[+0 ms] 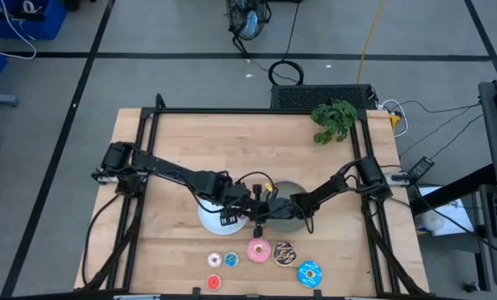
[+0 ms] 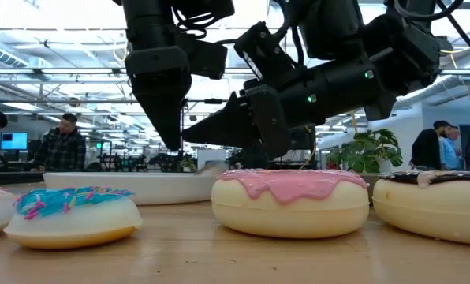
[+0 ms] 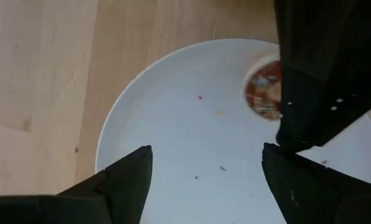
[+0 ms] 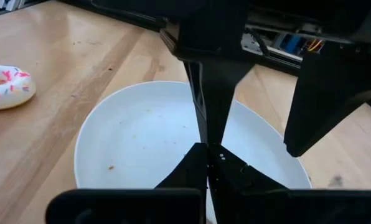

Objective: Pick & Place donuts
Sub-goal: Put the small white donut on the white plate

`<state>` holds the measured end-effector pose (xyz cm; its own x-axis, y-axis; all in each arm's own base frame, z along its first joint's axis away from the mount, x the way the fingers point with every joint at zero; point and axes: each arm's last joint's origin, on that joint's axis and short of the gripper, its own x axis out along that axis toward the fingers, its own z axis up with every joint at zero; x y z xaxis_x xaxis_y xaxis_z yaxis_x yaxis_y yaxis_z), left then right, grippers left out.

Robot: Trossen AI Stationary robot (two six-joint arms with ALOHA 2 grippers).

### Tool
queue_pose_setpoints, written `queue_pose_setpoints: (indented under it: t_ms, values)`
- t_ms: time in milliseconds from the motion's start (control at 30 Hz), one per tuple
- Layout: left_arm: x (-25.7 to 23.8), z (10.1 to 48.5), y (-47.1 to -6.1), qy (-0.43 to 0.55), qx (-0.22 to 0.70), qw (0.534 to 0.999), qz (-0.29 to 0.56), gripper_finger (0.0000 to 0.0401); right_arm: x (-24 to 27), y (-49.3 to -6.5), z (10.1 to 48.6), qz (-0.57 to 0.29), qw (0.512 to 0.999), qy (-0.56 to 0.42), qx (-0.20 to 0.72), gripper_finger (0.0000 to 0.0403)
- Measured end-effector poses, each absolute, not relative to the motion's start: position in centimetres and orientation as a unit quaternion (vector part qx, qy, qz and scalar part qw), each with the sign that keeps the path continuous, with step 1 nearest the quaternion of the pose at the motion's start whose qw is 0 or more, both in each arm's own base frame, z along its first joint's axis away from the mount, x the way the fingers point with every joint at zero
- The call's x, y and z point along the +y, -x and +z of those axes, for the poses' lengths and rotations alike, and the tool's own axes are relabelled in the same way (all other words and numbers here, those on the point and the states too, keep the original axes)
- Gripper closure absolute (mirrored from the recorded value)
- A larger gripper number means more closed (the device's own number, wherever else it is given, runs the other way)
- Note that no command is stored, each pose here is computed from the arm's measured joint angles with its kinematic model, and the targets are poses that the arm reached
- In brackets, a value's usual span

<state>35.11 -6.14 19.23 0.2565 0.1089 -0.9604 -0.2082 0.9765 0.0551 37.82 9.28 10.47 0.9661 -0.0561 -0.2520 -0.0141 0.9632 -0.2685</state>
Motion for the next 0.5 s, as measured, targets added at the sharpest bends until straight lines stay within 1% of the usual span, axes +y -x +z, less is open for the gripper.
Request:
queue_pose_setpoints:
  t_ms: [333,433,500]
  values:
    - [-6.1,19.2,-35.1,0.039,0.600,0.792,0.101,0.0105,9.4,-37.8,10.5,-0.011,0.981,0.144,0.132,0.0403]
    - [-6.4,19.5,-35.0,0.020,0.601,0.794,0.089,0.0105,9.9,-37.4,11.3,-0.015,0.977,0.166,0.136,0.0403]
    - [-6.6,20.4,-34.7,0.003,0.597,0.798,0.079,0.0105,10.5,-37.0,12.6,-0.017,0.972,0.185,0.142,0.0403]
